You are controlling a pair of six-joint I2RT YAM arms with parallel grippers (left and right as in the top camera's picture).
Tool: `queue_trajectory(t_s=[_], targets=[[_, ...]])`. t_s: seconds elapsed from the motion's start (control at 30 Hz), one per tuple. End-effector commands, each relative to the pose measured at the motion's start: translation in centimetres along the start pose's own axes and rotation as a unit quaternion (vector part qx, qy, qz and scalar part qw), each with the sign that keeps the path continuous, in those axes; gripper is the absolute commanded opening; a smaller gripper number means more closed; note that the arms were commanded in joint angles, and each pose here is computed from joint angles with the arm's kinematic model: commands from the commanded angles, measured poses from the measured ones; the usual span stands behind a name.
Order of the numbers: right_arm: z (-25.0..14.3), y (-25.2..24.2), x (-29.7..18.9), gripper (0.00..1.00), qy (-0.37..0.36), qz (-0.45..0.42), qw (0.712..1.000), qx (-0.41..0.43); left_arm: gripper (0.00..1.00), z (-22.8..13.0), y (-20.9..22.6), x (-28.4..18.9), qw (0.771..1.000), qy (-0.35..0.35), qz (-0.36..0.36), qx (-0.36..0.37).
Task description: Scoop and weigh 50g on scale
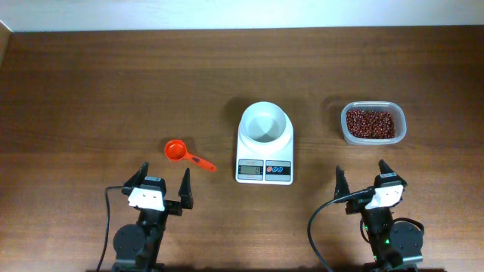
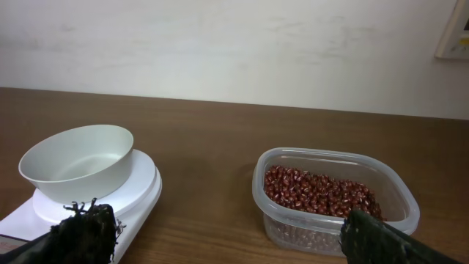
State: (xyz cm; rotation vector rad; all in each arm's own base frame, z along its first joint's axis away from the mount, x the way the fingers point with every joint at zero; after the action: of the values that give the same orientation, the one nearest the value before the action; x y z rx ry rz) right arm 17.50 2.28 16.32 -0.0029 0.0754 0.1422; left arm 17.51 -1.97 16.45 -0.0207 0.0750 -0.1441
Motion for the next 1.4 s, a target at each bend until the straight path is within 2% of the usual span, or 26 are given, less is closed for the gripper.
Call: queue_trajectory(t_s=[0.0, 0.93, 1.2, 1.37], targets=[[-0.2, 0.2, 0.0, 0.99, 0.001, 0.009, 1.0, 0.003, 0.99, -0.2, 0.0, 0.0, 1.0, 0.0, -0.001, -0.005], [-0.2, 0.2, 0.0, 0.99, 0.001, 0.009, 1.0, 0.003, 0.99, -0.1, -0.1, 0.0, 1.0, 0.001, -0.001, -0.005], [-0.2, 0.2, 0.0, 0.99, 0.001, 0.009, 1.0, 0.003, 0.99, 1.5, -0.2, -1.2, 0.999, 0.037, 0.0, -0.008], [-0.2, 0.2, 0.0, 0.99, 0.001, 0.009, 1.0, 0.003, 0.99, 1.6, -0.2, -1.3, 0.999, 0.036, 0.0, -0.008]])
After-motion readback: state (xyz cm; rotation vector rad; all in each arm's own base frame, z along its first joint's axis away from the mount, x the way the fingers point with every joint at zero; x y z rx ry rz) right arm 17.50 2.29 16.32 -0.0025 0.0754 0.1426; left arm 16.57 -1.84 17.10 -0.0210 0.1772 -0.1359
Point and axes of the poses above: each gripper's point midway between its finger pads, its own x axis out along the fingers, its own y axis along the line the jaws close on, z = x × y, the point moved 7 cm from there along -x, back along the fingers
